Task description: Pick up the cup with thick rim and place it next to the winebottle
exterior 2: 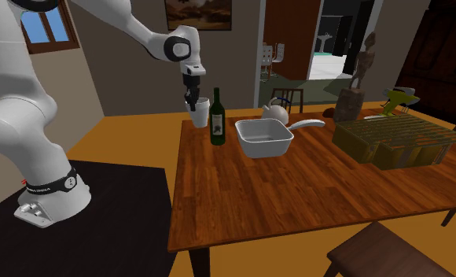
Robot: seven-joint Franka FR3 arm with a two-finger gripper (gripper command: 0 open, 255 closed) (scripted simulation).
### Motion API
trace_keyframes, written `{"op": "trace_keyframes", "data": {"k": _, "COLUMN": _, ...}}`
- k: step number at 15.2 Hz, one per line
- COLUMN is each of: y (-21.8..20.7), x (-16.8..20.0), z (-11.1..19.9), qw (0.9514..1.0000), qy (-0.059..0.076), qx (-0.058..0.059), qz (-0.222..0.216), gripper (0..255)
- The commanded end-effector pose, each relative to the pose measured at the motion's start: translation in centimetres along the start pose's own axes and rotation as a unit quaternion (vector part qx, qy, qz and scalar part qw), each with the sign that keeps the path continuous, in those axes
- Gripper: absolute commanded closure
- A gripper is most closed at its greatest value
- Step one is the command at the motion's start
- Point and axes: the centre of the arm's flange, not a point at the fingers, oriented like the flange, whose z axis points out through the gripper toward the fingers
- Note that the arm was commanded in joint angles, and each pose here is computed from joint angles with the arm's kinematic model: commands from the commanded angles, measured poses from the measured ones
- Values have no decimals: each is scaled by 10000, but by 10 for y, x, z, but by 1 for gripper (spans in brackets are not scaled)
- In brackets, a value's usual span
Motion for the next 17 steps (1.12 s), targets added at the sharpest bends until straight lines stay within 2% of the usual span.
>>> {"op": "trace_keyframes", "data": {"k": 1, "y": 0, "x": 1, "z": 11, "qw": 10000, "qy": 3, "qx": 4, "qz": -1, "gripper": 255}}
{"op": "trace_keyframes", "data": {"k": 17, "y": 2, "x": 3, "z": 96, "qw": 10000, "qy": 3, "qx": 4, "qz": -1, "gripper": 255}}
